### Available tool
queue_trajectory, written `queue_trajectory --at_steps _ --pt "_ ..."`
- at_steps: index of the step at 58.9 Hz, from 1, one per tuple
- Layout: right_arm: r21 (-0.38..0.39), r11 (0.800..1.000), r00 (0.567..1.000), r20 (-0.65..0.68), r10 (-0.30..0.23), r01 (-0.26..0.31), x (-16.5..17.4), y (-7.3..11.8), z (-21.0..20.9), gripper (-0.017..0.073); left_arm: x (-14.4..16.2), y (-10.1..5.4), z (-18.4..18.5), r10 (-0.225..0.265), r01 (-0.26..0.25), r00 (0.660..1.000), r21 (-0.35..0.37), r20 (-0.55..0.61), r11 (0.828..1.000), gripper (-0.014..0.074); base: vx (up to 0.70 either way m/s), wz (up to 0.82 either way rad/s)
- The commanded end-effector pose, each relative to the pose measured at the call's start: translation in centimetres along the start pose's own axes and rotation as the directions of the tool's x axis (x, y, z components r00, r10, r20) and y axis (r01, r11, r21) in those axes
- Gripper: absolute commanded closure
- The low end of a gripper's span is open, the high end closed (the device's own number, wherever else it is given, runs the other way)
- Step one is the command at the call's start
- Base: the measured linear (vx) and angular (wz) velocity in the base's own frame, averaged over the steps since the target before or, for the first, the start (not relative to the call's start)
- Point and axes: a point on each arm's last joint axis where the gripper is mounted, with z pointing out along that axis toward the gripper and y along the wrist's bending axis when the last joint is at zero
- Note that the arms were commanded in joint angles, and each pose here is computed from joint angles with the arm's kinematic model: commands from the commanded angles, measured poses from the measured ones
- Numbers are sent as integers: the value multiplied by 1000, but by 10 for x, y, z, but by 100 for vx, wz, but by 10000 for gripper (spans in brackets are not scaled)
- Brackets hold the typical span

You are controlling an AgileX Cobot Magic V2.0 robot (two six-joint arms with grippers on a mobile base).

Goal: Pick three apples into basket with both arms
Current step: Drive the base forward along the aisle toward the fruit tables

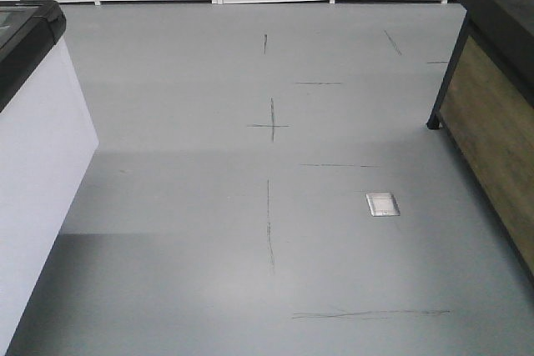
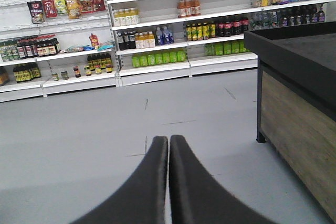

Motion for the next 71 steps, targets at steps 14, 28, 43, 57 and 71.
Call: queue_trajectory --at_steps 14,28,43,57,71 --pt "-4 1000 997 73 -17 17 -3 0 -1 568 -16 0 -3 -15 16 994 -9 111 1000 599 0 0" --pt "-4 1000 997 73 -17 17 -3 0 -1 568 -16 0 -3 -15 16 994 -9 111 1000 599 0 0" --pt "-4 1000 997 73 -17 17 -3 0 -1 568 -16 0 -3 -15 16 994 -9 111 1000 599 0 0" --pt "-4 1000 997 73 -17 17 -3 0 -1 568 -16 0 -3 -15 16 994 -9 111 1000 599 0 0" --pt "-4 1000 997 73 -17 17 -3 0 -1 568 -16 0 -3 -15 16 994 -9 111 1000 599 0 0"
